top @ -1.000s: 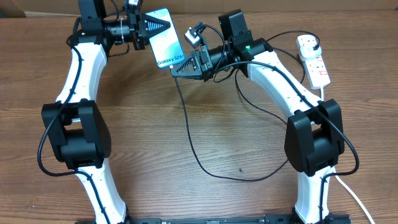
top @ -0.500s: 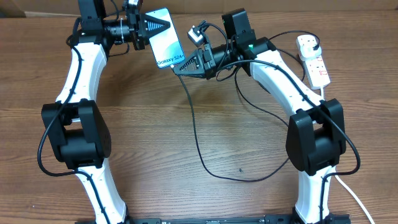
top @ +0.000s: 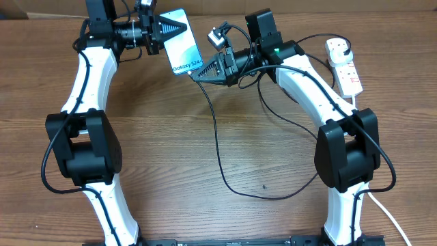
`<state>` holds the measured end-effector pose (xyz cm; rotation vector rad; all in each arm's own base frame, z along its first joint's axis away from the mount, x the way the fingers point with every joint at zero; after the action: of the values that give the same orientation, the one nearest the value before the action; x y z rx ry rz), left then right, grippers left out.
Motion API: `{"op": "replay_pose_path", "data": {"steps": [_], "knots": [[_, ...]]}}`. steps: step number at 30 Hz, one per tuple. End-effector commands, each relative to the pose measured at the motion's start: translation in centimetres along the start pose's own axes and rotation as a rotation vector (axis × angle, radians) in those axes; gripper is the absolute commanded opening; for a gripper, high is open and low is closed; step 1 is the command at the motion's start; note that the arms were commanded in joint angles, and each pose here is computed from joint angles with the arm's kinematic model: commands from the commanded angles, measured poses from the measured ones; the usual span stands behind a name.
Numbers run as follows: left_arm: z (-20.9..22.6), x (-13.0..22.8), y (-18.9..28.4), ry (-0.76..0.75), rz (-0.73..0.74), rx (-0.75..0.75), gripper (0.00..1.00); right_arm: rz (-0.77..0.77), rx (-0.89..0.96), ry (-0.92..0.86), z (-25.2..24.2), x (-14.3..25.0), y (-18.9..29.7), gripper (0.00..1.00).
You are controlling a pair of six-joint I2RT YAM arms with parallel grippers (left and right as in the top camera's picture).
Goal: Plug charger to phone and switch on socket
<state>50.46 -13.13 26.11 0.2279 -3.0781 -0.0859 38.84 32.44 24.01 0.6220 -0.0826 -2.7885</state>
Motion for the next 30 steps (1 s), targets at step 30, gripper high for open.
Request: {"op": "replay_pose_path", "data": {"steps": [30], "knots": [[-0.2,-0.6,0.1,0.022,-0.026,-0.012,0.04,-0.057,0.093,-0.057,-0.9,-1.2,1.0,0.04]]}}
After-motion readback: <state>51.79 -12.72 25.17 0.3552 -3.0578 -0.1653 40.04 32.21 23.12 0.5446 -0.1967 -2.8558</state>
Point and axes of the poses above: each gripper's point midway between its finger pads, its own y axis back along the fingers, its own z axis along the line the jaws close on, x = y × z, the point moved 1 cm from there along y, back along the fingers, and after that the axes turned 9 degrees about y, right-handed, at the moved point
